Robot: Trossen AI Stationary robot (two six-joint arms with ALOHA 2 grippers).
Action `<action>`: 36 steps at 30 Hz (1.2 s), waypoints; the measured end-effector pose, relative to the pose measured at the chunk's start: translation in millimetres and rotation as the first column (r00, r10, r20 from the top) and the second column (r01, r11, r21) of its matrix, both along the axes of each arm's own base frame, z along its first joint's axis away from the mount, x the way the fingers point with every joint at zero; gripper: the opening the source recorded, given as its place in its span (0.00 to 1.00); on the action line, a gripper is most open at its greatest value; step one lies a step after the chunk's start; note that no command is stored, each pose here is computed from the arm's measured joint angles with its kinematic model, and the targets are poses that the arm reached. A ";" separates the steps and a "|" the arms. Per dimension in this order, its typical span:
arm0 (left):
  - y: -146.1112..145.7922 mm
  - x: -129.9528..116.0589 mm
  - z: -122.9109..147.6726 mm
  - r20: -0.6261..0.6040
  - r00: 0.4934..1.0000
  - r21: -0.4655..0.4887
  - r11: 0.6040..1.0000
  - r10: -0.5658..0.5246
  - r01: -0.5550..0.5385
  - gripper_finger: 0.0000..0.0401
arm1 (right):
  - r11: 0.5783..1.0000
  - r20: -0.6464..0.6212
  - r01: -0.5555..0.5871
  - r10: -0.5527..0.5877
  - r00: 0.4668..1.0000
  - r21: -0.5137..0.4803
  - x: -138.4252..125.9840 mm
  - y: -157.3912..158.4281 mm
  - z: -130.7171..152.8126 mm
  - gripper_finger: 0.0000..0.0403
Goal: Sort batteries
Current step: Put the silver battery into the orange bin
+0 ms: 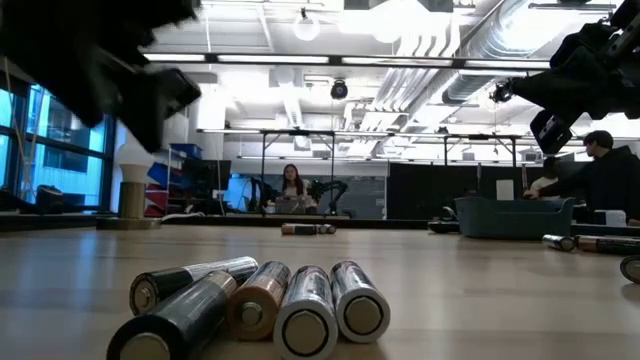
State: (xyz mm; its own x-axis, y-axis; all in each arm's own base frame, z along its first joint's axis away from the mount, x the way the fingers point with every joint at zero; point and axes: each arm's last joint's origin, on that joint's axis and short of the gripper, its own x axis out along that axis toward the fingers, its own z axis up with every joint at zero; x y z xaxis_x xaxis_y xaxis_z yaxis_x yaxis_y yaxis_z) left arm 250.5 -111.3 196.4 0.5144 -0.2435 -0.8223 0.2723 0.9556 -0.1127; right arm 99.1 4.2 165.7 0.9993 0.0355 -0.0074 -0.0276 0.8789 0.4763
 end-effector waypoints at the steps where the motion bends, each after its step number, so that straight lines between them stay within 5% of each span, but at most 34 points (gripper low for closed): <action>1: -4.0 0.3 0.2 0.014 1.000 -0.006 1.000 -0.013 0.013 0.54 | 1.000 0.000 0.000 0.000 1.000 0.000 0.0 0.0 -0.1 0.00; 15: -9.5 46.1 11.7 0.088 0.995 -0.122 0.992 0.038 -0.027 0.54 | 1.000 -0.001 0.000 0.000 1.000 0.000 0.0 0.0 -0.1 0.00; 19: -17.4 69.5 17.5 0.024 0.988 -0.137 0.980 0.152 -0.147 0.54 | 1.000 -0.001 0.000 0.000 1.000 0.000 0.0 0.0 -0.2 0.00; 24: -23.8 103.0 16.7 -0.108 0.933 -0.167 0.919 0.344 -0.358 0.54 | 1.000 -0.001 0.000 0.000 1.000 0.000 0.0 0.0 -0.1 0.00; 29: -33.7 127.1 6.2 -0.248 0.833 -0.215 0.811 0.494 -0.544 0.54 | 1.000 -0.001 0.000 0.000 1.000 0.000 0.0 0.0 -0.1 0.00; 36: -76.3 110.7 -1.6 -0.328 0.745 -0.200 0.729 0.581 -0.655 0.54 | 1.000 -0.001 0.001 -0.001 1.000 0.000 0.0 0.0 -0.2 0.00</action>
